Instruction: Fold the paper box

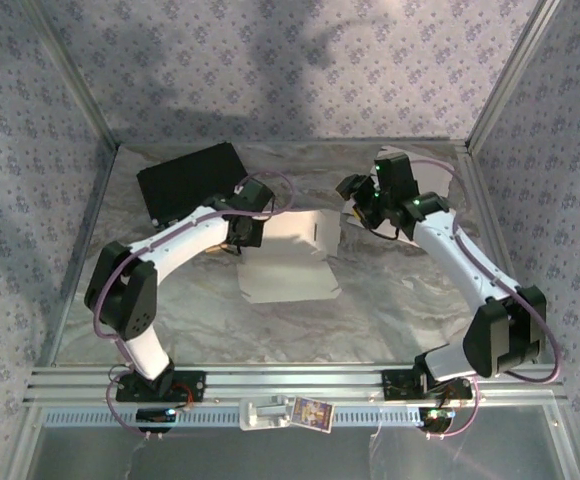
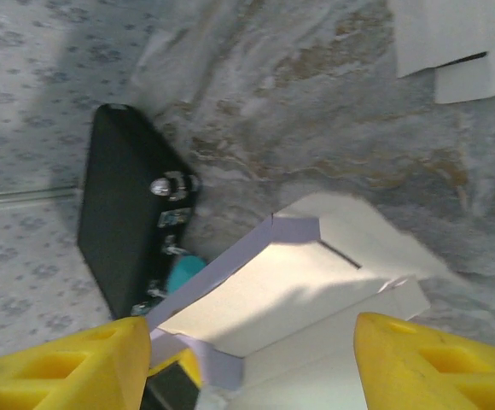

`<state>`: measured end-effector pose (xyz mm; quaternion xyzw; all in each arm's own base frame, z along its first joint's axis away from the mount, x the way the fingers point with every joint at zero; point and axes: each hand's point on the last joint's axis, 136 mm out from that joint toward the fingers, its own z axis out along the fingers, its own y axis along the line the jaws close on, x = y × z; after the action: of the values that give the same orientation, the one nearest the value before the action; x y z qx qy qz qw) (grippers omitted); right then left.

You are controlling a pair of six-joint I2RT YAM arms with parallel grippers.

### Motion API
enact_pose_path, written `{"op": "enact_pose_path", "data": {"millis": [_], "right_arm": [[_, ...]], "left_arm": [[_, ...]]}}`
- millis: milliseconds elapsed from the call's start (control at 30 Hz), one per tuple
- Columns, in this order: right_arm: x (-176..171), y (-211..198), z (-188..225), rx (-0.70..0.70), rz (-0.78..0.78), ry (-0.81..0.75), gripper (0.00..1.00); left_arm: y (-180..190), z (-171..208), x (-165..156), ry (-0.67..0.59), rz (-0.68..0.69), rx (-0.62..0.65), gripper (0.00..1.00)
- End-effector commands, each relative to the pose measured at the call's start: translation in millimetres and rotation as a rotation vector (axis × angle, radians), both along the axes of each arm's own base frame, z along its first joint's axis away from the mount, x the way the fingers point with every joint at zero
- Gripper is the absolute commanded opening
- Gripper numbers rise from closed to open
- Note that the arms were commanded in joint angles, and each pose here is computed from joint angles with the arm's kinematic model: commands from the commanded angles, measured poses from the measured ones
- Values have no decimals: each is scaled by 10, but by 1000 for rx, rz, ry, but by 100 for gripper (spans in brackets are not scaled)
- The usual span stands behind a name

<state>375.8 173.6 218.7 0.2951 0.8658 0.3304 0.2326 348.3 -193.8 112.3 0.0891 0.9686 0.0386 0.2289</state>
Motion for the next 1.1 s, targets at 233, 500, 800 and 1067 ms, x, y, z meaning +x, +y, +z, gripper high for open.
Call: {"op": "enact_pose_path", "data": {"millis": [233,500,800,1067], "right_arm": [[201,232,-370,-105,107,111,65],[390,482,-649,-138,175,147,58],[207,669,-806,-87,218,226,57],[192,543,-458,-44,217,137,56]], "left_arm": [[-131,-64,92,12,-116,48,0],[-157,-79,95,4,-119,47,0],[-177,-71,115,-9,-102,32,0],[-214,-41,139,-48,-99,-57,0]]}}
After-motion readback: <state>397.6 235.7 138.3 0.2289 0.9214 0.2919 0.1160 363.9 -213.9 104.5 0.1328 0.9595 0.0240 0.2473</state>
